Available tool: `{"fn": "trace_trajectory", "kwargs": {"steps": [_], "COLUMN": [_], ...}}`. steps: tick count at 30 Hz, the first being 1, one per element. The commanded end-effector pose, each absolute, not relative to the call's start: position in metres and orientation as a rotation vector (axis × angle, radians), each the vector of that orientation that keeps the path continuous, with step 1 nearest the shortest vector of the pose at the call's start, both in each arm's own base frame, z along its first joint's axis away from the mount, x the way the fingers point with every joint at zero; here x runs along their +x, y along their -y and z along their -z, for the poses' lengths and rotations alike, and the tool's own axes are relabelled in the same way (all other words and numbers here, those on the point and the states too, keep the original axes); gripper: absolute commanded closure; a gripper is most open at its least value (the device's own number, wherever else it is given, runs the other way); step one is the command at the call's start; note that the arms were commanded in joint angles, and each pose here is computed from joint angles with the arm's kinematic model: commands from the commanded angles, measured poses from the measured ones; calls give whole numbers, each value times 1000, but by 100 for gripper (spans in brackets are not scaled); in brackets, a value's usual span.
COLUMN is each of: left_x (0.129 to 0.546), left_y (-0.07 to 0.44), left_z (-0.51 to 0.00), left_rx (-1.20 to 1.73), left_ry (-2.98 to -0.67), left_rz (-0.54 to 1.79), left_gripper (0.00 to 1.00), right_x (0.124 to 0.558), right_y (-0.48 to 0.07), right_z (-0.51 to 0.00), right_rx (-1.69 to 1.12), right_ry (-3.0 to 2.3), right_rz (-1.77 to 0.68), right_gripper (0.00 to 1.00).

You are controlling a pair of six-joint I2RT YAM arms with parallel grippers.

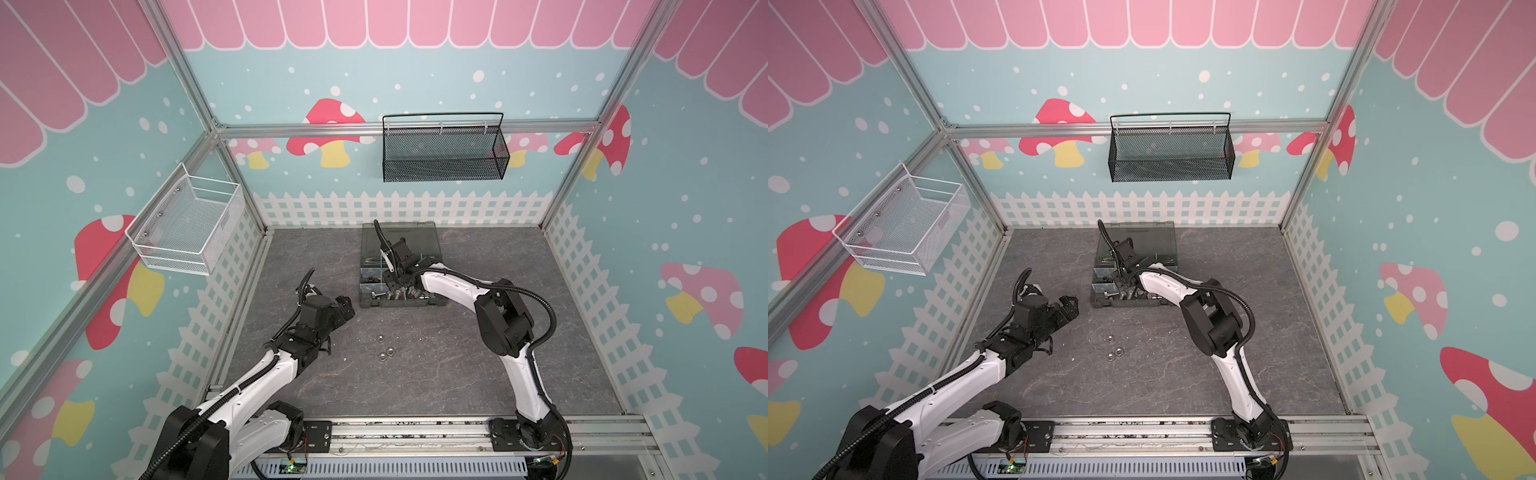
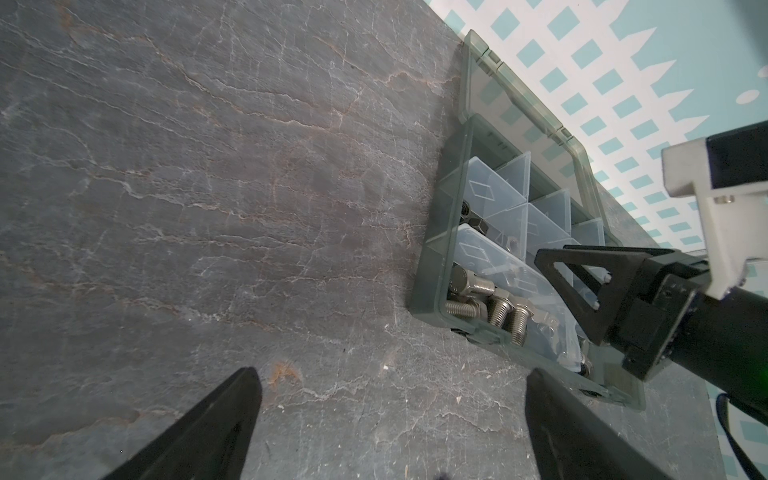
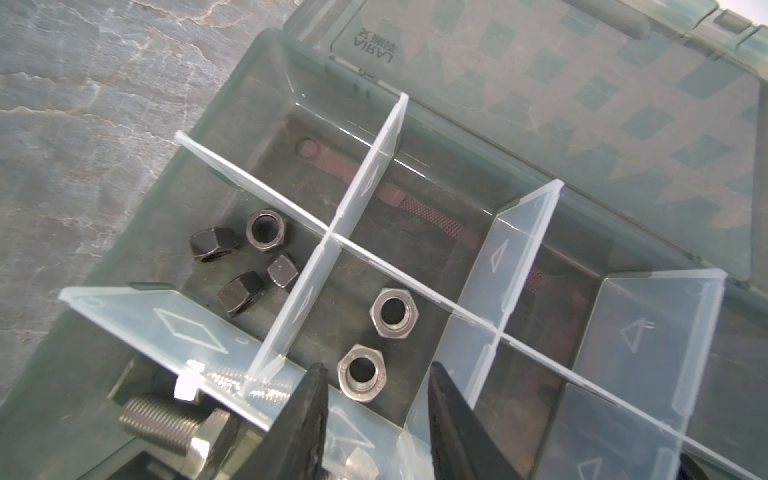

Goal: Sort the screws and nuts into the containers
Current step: 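Open the right gripper to release the nut beside the first silver nut, then move the right gripper back over the remaining silver nuts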

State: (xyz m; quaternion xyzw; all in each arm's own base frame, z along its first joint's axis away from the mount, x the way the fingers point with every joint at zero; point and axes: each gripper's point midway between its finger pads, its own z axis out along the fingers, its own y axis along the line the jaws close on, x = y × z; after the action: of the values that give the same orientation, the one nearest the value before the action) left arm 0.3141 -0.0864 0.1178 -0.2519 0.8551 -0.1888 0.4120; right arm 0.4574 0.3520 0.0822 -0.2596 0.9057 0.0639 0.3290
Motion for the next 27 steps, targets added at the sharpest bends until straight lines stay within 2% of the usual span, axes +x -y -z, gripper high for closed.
{"fn": "trace_trajectory", "kwargs": {"steps": [1,15,27], "left_x": [314,312,310], "left_y": [85,83,77], "left_z": [-121,-122,-120], "left_rx": [-645,-661,-690], "left_ry": [-2146,-2140,-2144], "left_rz": [483,483,450], "left_gripper": [0,0,0], "right_x": [449,411,350], "right_y": [-351,-338,-329], "right_z": [-111,-135,-140], "right_rx": [-682,-662,-710], "right_ry": [-2346,-2325,-2340], "right_rz": [-211,-285,-265], "right_gripper": [56,42,40]}}
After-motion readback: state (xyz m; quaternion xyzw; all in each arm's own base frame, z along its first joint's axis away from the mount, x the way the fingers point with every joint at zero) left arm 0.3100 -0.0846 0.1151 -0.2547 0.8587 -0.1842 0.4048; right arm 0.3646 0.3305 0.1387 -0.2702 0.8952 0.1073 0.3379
